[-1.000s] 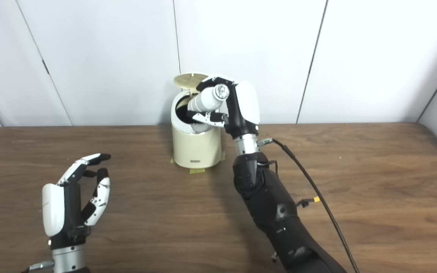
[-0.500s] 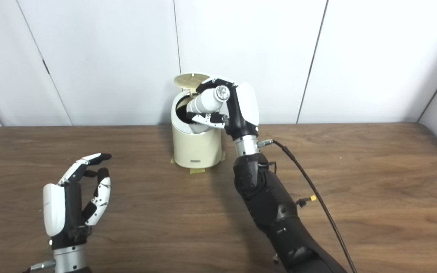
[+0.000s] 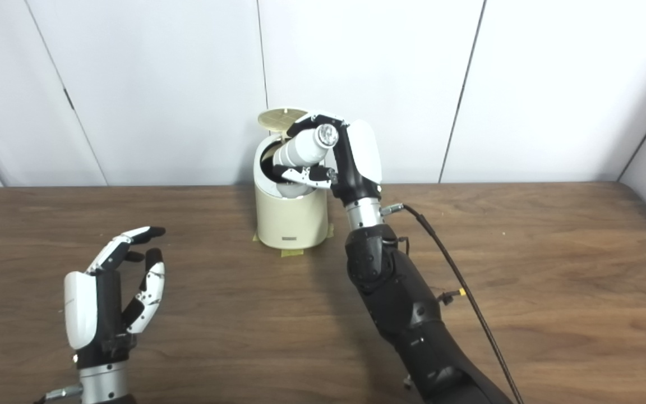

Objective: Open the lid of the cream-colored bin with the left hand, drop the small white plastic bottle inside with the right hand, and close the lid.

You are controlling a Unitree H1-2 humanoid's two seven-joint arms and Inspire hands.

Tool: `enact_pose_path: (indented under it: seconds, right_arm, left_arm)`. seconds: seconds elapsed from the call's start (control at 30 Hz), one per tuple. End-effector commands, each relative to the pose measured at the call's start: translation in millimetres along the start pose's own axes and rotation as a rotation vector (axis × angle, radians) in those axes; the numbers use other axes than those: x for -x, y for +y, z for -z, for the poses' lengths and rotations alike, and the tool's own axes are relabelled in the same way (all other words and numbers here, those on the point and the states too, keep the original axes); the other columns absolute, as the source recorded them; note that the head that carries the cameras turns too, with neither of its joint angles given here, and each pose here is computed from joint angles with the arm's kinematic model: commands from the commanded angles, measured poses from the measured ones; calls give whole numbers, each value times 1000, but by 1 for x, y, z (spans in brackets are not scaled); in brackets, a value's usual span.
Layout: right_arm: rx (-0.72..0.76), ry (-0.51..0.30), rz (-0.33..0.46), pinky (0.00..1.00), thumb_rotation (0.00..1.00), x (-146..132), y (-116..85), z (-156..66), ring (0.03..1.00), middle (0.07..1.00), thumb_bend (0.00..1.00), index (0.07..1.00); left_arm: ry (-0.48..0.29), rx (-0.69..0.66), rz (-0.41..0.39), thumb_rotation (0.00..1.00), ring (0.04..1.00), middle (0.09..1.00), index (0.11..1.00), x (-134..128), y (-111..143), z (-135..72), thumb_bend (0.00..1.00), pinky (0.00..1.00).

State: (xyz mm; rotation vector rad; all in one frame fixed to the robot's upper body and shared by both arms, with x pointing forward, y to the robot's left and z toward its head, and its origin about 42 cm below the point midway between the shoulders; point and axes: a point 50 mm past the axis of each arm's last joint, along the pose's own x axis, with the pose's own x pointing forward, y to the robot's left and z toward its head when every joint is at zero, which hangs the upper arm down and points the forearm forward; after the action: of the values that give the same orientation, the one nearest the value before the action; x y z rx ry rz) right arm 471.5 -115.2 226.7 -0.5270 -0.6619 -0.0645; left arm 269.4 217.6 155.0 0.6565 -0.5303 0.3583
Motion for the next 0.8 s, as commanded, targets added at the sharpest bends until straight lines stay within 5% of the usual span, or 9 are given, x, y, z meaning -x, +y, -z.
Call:
enact_pose_path:
  seconds: [0.0, 0.77]
  right_arm:
    - [8, -70, 43, 469, 0, -24, -10, -17, 529, 498, 531, 475]
    - [157, -166, 83, 500, 0, -26, -3, -9, 525, 503, 530, 469]
  left_arm:
    - [4, 31, -7, 660, 698, 695, 678, 0, -12, -3, 211, 570]
    - [6, 36, -9, 657, 695, 693, 676, 1, -13, -5, 209, 571]
